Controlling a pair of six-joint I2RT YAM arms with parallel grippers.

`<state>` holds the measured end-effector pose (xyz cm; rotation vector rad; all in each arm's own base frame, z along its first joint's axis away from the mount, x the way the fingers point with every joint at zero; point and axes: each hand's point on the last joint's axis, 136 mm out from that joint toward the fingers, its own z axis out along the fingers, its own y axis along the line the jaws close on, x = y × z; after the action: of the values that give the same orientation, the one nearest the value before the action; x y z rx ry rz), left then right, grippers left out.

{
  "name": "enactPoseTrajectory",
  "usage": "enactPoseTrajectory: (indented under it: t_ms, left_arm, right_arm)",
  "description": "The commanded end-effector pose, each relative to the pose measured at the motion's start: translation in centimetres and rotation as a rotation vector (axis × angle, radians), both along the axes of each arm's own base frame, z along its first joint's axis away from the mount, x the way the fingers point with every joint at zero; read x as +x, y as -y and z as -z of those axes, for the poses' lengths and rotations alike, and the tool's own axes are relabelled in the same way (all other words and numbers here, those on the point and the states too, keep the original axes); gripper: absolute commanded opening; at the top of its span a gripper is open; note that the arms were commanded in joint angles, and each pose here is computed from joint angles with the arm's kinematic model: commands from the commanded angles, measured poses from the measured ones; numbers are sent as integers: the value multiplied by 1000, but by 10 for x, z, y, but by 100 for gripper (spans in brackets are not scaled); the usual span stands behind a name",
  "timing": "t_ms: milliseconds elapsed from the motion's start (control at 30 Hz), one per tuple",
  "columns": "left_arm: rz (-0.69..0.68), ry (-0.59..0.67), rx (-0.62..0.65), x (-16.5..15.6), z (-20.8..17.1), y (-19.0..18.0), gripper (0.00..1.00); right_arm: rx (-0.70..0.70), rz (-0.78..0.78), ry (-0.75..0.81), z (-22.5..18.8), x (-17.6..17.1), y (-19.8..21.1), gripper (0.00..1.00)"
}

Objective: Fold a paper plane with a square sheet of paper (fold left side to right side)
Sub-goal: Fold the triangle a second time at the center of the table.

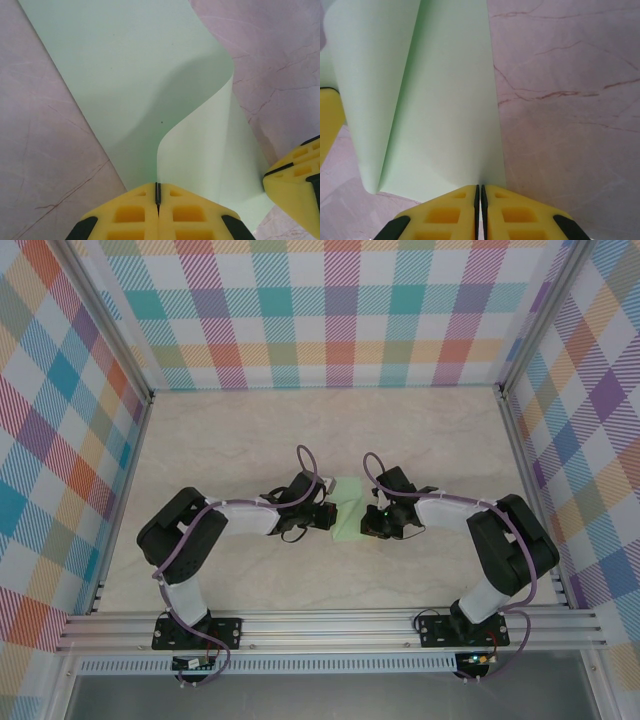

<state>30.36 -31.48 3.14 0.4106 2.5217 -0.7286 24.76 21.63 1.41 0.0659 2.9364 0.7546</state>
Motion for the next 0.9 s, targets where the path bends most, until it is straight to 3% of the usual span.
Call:
enactPoseTrajectory:
  t_ms: [0, 867]
  left_arm:
    - [5, 22, -29, 10, -7, 6, 3]
    - [-4, 22, -8, 14, -2, 4, 3]
  right_arm:
    - [-39, -20, -33, 7, -9, 3, 13]
    - [-46, -24, -37, 8, -10, 4, 13]
